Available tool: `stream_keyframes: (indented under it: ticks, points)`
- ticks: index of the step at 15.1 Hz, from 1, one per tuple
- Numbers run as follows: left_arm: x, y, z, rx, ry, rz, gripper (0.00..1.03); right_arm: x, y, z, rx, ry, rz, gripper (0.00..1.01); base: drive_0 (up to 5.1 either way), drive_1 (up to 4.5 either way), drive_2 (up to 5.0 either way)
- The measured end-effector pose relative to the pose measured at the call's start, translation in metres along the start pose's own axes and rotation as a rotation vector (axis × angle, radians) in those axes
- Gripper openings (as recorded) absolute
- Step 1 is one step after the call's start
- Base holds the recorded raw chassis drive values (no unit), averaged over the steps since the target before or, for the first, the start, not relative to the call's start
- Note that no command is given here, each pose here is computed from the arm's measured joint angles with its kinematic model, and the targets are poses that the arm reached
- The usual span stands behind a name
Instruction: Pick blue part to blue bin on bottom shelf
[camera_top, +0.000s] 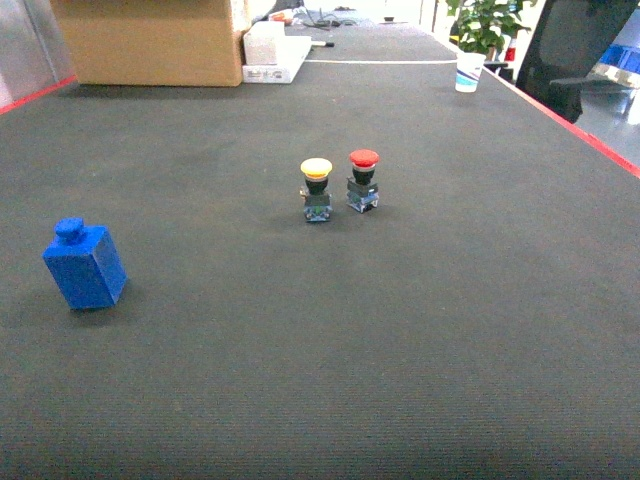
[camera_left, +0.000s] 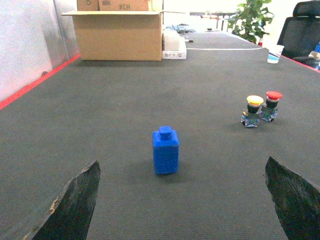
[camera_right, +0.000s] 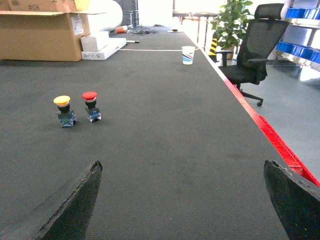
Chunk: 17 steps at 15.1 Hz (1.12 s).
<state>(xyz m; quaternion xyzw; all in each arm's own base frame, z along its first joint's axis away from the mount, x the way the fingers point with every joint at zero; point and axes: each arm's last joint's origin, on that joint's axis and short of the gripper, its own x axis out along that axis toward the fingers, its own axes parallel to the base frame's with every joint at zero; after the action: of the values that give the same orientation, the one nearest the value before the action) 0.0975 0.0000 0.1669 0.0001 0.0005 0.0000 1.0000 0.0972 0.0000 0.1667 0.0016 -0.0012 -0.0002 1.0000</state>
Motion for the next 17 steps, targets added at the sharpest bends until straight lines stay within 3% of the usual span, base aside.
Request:
stream_keyframes:
  ticks: [5,6,7,8,9,11,13,15,17]
  points:
    - [0.000,0.000,0.000,0.000,0.000,0.000,0.98,0.000,0.000,0.000,0.000,0.000,0.000,0.98,0.0,0.00,0.0]
    - [0.001,-0.003,-0.004,-0.035,0.127,0.101,0.98,0.000,0.000,0.000,0.000,0.000,-0.001,0.98,0.0,0.00,0.0]
    - [0.005,-0.005,-0.005,-0.031,0.184,0.176,0.98,0.000,0.000,0.000,0.000,0.000,0.001,0.98,0.0,0.00,0.0]
    - [0.008,-0.002,-0.010,-0.041,0.240,0.281,0.98,0.000,0.000,0.000,0.000,0.000,0.000,0.98,0.0,0.00,0.0]
    - [0.015,0.001,-0.006,-0.067,0.236,0.317,0.98,0.000,0.000,0.000,0.000,0.001,0.000,0.98,0.0,0.00,0.0]
    - [0.034,0.001,0.014,-0.085,0.187,0.261,0.98,0.000,0.000,0.000,0.000,0.000,0.000,0.98,0.0,0.00,0.0]
    - [0.063,0.006,0.035,-0.078,0.166,0.203,0.98,0.000,0.000,0.000,0.000,0.000,0.000,0.98,0.0,0.00,0.0]
    - [0.096,0.010,0.046,-0.060,0.226,0.157,0.98,0.000,0.000,0.000,0.000,0.000,0.000,0.98,0.0,0.00,0.0]
    - [0.134,0.007,0.043,-0.015,0.333,0.105,0.98,0.000,0.000,0.000,0.000,0.000,0.000,0.98,0.0,0.00,0.0]
